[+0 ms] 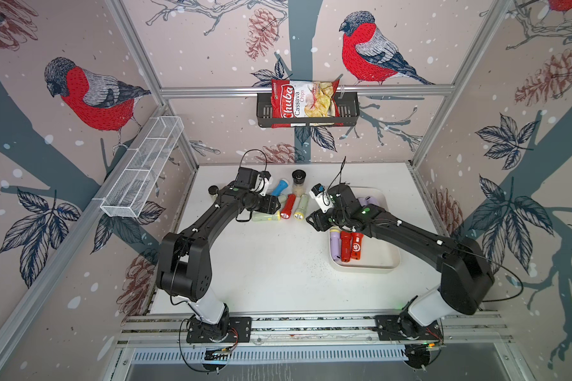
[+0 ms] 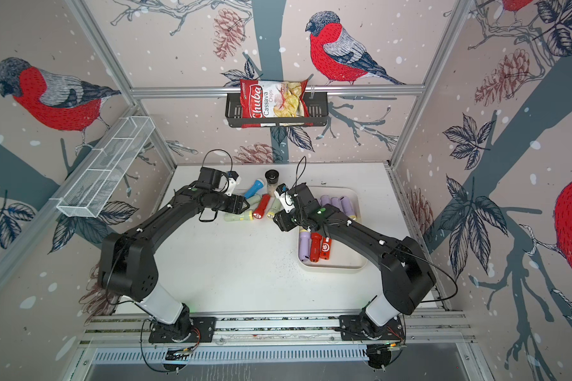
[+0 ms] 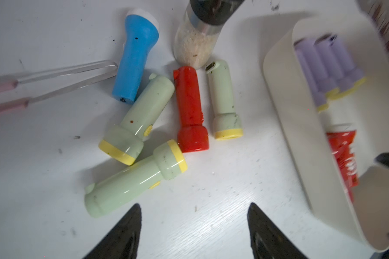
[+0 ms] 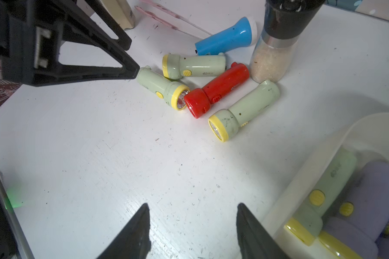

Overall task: Put the flashlights into the storage boxes
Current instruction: Pick up the flashlight from the center of the board.

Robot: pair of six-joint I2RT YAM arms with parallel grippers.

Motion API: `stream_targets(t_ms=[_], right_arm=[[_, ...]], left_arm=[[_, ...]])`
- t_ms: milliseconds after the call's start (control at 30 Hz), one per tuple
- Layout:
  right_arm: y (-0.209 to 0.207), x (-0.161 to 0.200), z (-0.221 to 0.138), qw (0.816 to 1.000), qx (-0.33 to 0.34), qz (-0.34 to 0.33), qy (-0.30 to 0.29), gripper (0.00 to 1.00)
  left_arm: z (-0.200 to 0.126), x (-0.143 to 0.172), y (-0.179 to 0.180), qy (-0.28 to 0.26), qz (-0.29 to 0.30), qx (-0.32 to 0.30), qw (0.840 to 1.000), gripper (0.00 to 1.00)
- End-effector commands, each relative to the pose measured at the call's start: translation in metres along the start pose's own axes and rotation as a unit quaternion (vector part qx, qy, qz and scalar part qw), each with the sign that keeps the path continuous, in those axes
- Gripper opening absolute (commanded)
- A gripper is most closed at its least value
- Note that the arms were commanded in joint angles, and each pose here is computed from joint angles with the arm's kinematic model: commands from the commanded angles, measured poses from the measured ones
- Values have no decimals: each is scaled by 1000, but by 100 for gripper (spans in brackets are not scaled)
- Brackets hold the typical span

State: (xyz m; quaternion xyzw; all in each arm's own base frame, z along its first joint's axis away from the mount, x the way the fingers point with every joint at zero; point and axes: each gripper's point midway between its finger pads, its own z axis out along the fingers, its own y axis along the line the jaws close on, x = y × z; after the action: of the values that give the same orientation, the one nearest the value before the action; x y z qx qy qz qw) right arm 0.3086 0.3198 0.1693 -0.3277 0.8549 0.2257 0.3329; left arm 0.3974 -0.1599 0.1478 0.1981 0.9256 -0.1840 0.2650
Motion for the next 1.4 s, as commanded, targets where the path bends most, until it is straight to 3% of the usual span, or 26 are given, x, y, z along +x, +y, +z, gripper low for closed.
stream_targets(t_ms=[0,100,333,633,1033,1133,1367], right_arm=[[3,-11,-4,999,-4,-18,-27,62],[3,-11,-6,999,-8,-19,-39,62],[7,-7,-5,999,-19,-21,-43,63],[0,-1,-11,998,-11,-13,-59,63],[-3,5,-7,999,-10,-9,-51,63],[-5,6,-8,999,-9,-5,-51,63],[-7,7,-10,998,-8,0,-55,63]], left_arm=[[3,32,3,81,139,7,987,74],[8,42,2,99,217,26,971,76],[24,34,34,118,313,-28,942,77],[47,57,74,197,396,-61,895,76],[66,64,95,196,416,-76,885,74],[72,68,99,207,414,-75,883,60],[72,67,94,189,413,-72,888,53]])
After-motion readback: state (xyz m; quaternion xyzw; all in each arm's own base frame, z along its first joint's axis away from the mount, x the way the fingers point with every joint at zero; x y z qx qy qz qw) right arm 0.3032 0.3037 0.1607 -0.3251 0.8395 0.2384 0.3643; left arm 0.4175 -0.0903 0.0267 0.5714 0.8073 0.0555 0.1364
